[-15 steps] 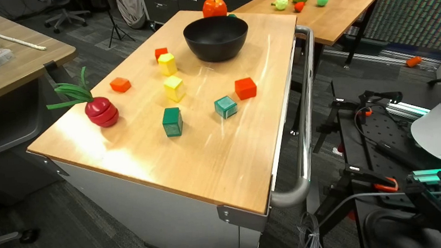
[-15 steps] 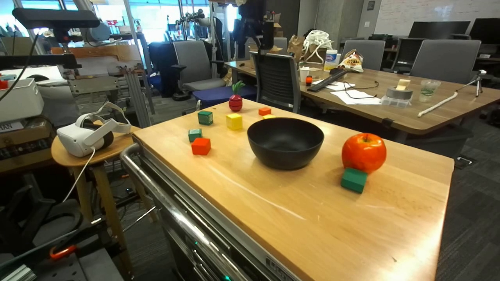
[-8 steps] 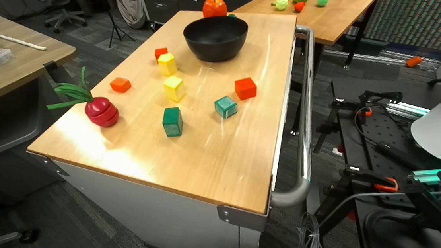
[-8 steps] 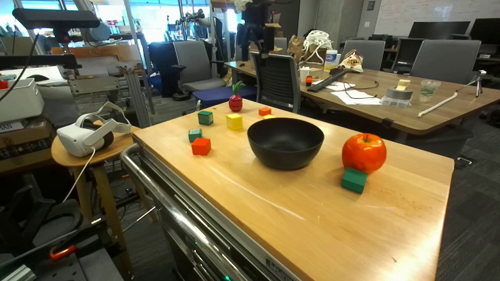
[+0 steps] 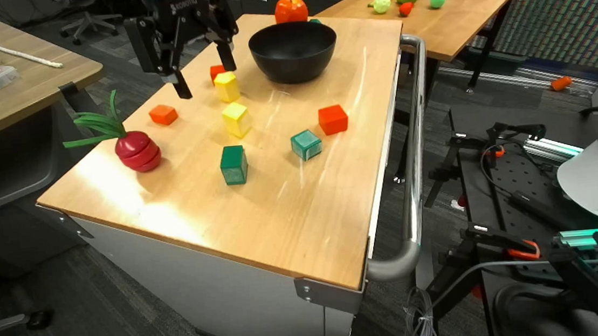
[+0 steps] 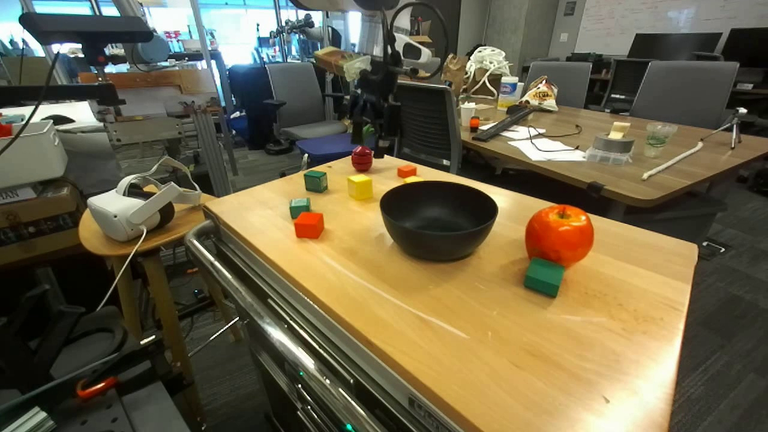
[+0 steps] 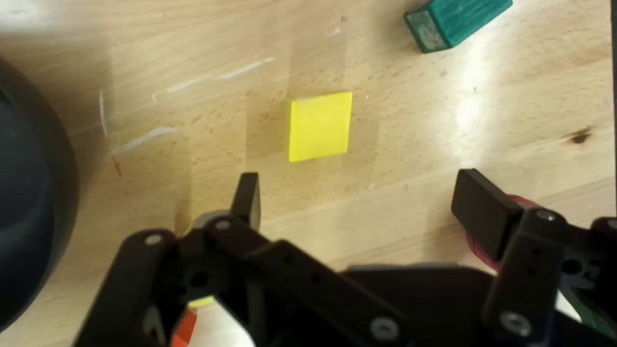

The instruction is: Put all the blocks and the beetroot in the bowl then move the apple to the left

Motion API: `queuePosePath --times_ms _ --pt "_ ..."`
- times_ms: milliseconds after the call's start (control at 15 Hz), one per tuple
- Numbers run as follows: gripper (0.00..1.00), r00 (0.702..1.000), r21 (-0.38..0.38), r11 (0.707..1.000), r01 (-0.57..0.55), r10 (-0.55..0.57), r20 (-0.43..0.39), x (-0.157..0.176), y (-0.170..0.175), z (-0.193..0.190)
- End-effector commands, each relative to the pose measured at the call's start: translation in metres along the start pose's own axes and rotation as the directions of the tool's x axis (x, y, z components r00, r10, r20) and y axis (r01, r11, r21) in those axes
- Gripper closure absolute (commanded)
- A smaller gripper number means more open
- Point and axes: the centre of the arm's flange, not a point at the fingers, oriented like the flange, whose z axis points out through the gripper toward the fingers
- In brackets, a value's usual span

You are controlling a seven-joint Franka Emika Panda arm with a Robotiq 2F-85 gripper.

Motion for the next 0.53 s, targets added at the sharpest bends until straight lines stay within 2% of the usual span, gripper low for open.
queuePosePath --times_ms 0,333,400,467 --pt "0.00 1.000 0.048 0.999 -0.001 0.001 0.006 -0.004 -0.001 0.026" --pt "0.00 0.999 0.031 0.999 -0.012 0.011 0.043 -0.001 -0.001 0.050" --pt "0.08 0.999 0.025 1.000 -0.014 0.013 0.049 -0.001 0.000 0.053" --pt "0.28 0.998 0.022 1.000 -0.015 0.014 0.059 0.000 0.001 0.054"
